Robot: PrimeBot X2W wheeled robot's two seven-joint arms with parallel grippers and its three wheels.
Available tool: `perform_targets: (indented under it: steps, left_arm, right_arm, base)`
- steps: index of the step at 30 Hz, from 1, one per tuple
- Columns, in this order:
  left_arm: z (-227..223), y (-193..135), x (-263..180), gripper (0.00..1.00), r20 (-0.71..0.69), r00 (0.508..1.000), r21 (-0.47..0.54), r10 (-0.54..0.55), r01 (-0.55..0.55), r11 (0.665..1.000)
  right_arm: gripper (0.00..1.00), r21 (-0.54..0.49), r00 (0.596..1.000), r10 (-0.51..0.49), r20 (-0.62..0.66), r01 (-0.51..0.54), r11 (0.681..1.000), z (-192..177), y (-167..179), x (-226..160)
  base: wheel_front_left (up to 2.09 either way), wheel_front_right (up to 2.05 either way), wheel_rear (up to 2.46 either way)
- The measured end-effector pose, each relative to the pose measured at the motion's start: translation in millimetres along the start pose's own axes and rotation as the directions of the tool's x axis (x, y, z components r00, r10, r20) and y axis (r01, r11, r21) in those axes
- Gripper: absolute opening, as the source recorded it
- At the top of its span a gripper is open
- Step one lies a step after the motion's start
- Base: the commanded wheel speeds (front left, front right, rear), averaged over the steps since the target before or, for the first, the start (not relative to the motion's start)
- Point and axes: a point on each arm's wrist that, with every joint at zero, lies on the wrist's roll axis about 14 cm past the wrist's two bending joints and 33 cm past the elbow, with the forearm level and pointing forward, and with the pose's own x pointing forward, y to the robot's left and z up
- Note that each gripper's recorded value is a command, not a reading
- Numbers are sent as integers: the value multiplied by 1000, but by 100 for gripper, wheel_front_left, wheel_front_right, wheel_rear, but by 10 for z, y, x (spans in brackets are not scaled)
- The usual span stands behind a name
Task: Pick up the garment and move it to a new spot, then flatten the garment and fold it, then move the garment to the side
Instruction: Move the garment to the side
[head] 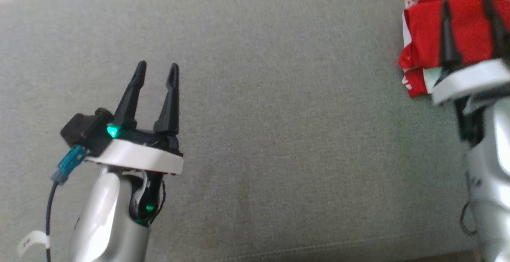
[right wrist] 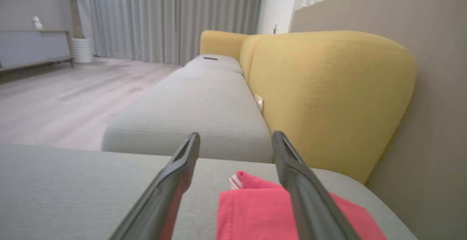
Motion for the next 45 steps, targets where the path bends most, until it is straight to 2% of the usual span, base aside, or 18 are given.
perform_targets:
  steps: [7,15,23,29,45]
  left_arm:
    - [213,9,-208,100,41,999,10,27,-27,1000]
    - [170,45,-505,100,18,997,-12,69,-69,998]
    - [138,52,-674,100,4,996,-26,89,-89,996]
    - [150,99,-674,100,9,993,-40,115,-115,993]
    - [169,109,-639,100,14,992,20,129,-129,991]
  right_arm:
    - [100,161,996,35,83,-48,986,103,362,-390]
    - [100,269,998,21,59,-36,963,-76,579,-742]
    - [100,306,999,34,4,-33,951,-283,689,-1028]
    - [100,318,999,36,34,-45,947,-194,714,-1030]
    - [100,325,999,23,30,-31,945,-208,674,-1043]
  base:
    - [0,0,0]
    - [0,0,0]
    - [0,0,0]
    - [0,0,0]
    - [0,0,0]
